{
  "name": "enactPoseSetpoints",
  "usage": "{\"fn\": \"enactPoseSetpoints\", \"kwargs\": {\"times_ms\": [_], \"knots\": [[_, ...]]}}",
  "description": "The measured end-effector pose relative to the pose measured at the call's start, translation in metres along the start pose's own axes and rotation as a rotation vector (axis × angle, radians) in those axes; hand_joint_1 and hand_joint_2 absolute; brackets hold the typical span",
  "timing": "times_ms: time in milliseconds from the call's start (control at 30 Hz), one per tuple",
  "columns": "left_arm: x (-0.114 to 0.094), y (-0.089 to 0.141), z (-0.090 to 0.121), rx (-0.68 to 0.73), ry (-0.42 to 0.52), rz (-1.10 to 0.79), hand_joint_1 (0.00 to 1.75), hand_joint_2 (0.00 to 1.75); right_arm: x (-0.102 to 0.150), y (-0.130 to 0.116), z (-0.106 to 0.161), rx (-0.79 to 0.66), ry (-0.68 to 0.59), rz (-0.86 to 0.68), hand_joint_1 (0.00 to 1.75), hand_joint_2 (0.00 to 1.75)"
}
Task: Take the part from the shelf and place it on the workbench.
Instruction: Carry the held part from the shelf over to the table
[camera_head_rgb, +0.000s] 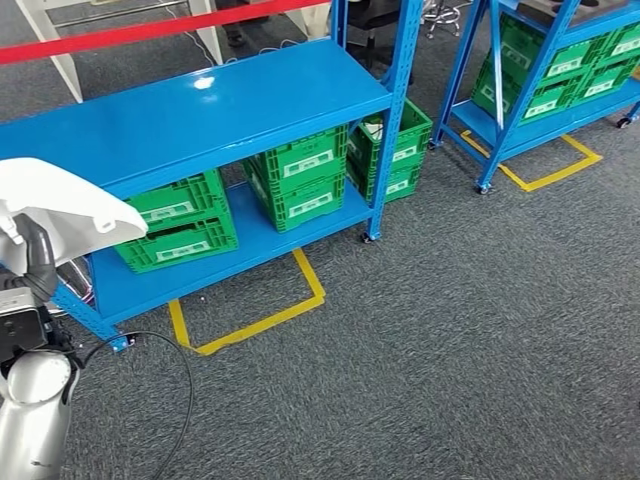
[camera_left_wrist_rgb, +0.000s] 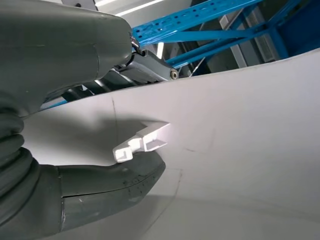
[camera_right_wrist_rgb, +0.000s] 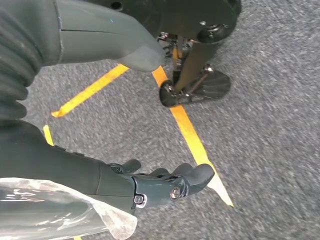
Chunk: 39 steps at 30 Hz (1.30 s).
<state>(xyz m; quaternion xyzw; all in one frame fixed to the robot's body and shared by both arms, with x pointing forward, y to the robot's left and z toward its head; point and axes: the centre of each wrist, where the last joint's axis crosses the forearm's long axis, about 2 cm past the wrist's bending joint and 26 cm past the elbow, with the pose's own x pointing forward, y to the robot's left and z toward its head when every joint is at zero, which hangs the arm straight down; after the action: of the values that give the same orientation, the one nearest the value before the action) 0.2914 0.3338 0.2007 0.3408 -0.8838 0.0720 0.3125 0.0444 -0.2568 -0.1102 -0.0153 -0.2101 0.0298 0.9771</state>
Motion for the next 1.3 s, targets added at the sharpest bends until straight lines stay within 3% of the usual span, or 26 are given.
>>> {"fn": "enactPoseSetpoints", "kwargs": {"times_ms": [467, 900, 1300], "knots": [[0.004, -0.005, -0.001, 0.000, -0.016, -0.012, 1.75, 1.75, 0.000, 0.000, 0.000, 0.003, 0.007, 0.002, 0.00, 1.75], [0.007, -0.010, 0.002, -0.145, -0.047, -0.017, 1.75, 1.75, -0.001, 0.000, 0.000, 0.027, 0.000, 0.002, 0.00, 1.75], [0.010, -0.012, 0.002, -0.171, -0.052, 0.015, 1.75, 1.75, -0.003, 0.000, 0.001, 0.029, 0.004, 0.003, 0.00, 1.75]]}}
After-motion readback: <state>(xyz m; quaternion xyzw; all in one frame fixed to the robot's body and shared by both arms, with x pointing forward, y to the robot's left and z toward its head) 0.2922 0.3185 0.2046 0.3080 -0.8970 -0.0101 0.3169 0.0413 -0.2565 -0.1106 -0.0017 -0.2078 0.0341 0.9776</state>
